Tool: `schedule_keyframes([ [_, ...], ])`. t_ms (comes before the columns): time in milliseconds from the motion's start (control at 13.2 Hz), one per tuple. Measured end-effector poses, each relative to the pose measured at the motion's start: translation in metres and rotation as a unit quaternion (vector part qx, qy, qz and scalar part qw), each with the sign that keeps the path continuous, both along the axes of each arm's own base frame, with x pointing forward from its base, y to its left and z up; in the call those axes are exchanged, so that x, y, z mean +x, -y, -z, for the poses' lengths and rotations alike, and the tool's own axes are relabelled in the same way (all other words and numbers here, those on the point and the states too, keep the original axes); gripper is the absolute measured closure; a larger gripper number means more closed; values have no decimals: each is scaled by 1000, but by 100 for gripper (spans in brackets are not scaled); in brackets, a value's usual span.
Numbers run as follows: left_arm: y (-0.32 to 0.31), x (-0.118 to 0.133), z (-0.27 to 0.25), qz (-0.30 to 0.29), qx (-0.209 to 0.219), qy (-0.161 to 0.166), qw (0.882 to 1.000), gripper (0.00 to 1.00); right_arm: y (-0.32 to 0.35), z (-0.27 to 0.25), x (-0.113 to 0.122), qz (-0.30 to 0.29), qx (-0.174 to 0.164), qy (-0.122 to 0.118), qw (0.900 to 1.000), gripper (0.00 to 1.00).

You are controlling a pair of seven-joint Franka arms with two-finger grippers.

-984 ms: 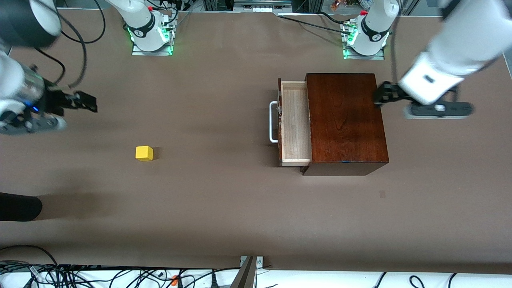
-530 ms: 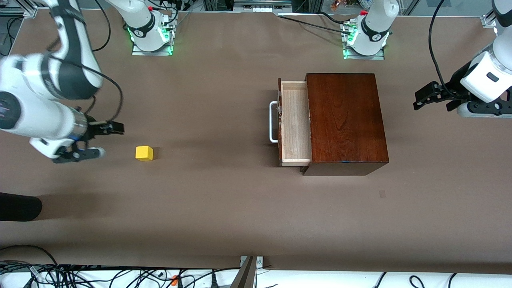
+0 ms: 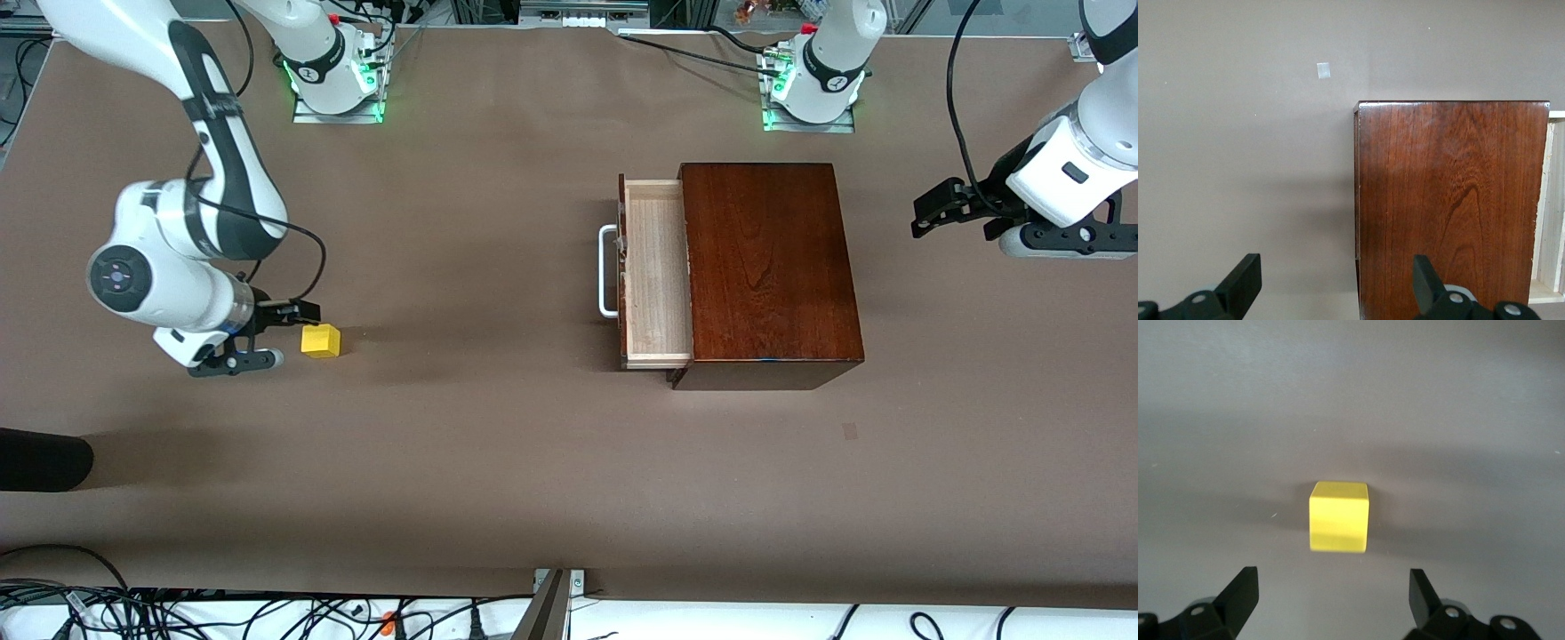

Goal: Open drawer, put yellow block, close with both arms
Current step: 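Lower the right gripper over the yellow cube and grasp it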

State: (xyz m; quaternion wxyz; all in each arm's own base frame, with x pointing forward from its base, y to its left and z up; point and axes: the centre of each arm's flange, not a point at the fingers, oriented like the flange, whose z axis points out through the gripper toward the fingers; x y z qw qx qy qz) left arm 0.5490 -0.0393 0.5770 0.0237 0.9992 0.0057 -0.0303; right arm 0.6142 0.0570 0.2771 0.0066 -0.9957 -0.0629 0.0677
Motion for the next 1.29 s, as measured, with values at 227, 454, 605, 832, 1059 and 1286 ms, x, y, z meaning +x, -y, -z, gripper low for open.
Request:
schedule_keyframes([
  [227, 1, -2, -2, 5, 0, -1, 1000, 0, 2, 34, -6, 3, 0, 12, 1000, 0],
  [454, 3, -1, -6, 7, 0, 4, 1000, 0, 3, 51, -13, 6, -1, 21, 1000, 0],
  [605, 3, -2, -7, 8, 0, 4, 1000, 0, 4, 62, -18, 6, -1, 25, 1000, 0],
  [832, 3, -3, -7, 8, 0, 0, 1000, 0, 5, 74, -21, 19, 5, 20, 1000, 2],
  [1059, 3, -3, -6, 8, 0, -1, 1000, 0, 5, 82, -21, 32, 13, 18, 999, 7],
  [1286, 3, -3, -7, 8, 0, -1, 1000, 0, 5, 83, -21, 31, 13, 19, 999, 26],
])
